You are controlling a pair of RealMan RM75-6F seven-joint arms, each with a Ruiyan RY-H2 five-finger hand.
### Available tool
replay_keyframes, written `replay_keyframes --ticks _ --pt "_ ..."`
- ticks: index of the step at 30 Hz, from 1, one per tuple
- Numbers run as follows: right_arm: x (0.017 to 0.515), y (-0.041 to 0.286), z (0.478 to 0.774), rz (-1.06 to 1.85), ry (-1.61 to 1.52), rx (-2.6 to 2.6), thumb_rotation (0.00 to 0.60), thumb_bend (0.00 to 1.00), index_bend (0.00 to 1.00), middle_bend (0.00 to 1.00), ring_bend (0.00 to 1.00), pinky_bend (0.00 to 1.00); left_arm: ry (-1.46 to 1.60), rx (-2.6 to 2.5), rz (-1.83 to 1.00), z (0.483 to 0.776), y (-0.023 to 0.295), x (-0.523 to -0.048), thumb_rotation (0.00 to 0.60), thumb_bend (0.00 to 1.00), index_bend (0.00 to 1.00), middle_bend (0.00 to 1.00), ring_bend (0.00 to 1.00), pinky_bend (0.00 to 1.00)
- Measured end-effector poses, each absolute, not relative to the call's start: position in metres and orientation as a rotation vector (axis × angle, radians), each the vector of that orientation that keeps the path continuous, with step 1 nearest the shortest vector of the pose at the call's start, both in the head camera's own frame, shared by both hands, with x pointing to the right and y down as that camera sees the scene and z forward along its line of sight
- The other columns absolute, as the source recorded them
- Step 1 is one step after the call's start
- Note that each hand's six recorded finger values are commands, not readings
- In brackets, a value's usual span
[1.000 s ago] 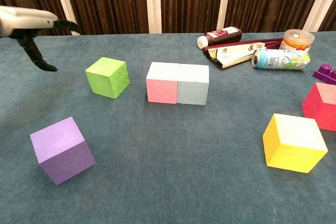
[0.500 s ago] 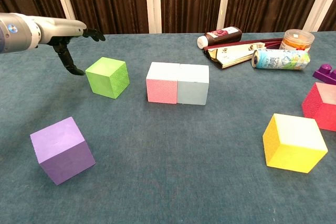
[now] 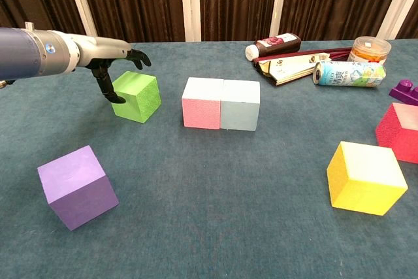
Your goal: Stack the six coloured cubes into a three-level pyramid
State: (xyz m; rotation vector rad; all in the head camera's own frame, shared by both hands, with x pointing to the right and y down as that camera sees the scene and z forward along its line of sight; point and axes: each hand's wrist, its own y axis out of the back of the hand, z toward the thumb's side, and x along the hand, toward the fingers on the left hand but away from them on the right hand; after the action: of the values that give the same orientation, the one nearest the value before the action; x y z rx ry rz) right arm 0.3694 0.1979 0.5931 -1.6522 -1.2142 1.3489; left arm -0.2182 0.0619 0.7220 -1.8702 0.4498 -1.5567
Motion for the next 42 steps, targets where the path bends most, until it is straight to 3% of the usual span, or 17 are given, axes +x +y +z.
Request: replay_keyframes --ticks 12,28,33,42 --pt "0.373 0.197 0.591 1.36 -1.274 -1.651 0.6 0.29 0.08 0.09 0.0 0.0 0.452 -1.852 -1.56 0.723 0.062 -0.216 0.6 0.36 0.17 0.26 0.0 0.0" --pt "0.375 0.197 0.591 1.375 -1.312 -1.643 0.6 0.29 0.08 0.09 0.0 0.0 0.424 -1.799 -1.644 0.713 0.061 -0.22 0.6 0.35 0.21 0.2 0.0 0.0" --pt "0.376 0.197 0.591 1.379 -1.314 -1.648 0.6 0.29 0.08 0.09 0.0 0.0 0.406 -1.77 -1.692 0.711 0.061 -0.223 0.6 0.35 0.18 0.18 0.0 0.0" --pt "0.377 0.197 0.592 1.393 -1.317 -1.653 0.6 0.29 0.08 0.09 0.0 0.0 0.345 -1.707 -1.765 0.708 0.063 -0.221 0.6 0.35 0.18 0.21 0.0 0.0"
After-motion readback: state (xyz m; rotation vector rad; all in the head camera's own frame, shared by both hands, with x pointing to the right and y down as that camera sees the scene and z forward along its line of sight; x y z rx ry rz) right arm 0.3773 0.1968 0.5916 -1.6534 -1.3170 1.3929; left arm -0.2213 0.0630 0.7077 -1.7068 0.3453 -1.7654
